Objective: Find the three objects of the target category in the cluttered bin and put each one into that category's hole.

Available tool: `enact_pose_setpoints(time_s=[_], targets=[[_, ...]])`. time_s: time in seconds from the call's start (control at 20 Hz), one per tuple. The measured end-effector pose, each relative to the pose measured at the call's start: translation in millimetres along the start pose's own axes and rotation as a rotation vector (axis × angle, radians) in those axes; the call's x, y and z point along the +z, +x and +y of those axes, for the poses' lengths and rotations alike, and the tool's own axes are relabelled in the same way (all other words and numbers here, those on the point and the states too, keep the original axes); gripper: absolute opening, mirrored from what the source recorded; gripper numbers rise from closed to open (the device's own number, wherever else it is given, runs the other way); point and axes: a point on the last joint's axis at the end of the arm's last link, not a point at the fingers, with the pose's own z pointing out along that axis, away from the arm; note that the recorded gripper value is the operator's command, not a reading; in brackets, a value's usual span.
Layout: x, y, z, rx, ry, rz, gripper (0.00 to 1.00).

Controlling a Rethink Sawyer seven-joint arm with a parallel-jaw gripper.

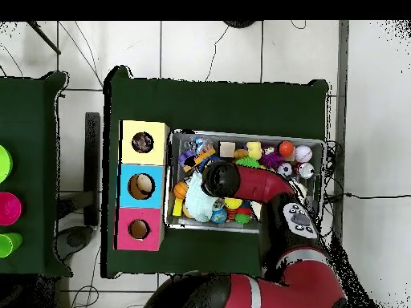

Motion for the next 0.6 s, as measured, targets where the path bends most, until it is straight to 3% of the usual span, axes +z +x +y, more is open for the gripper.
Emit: enact_pose_setpoints(time_s=[0.3,0.6], targets=[[-17,23.1,19,0.07,-0.027,0.05,0.0],[-38,45.8,42,0.088,-0.036,0.083,0.0]])
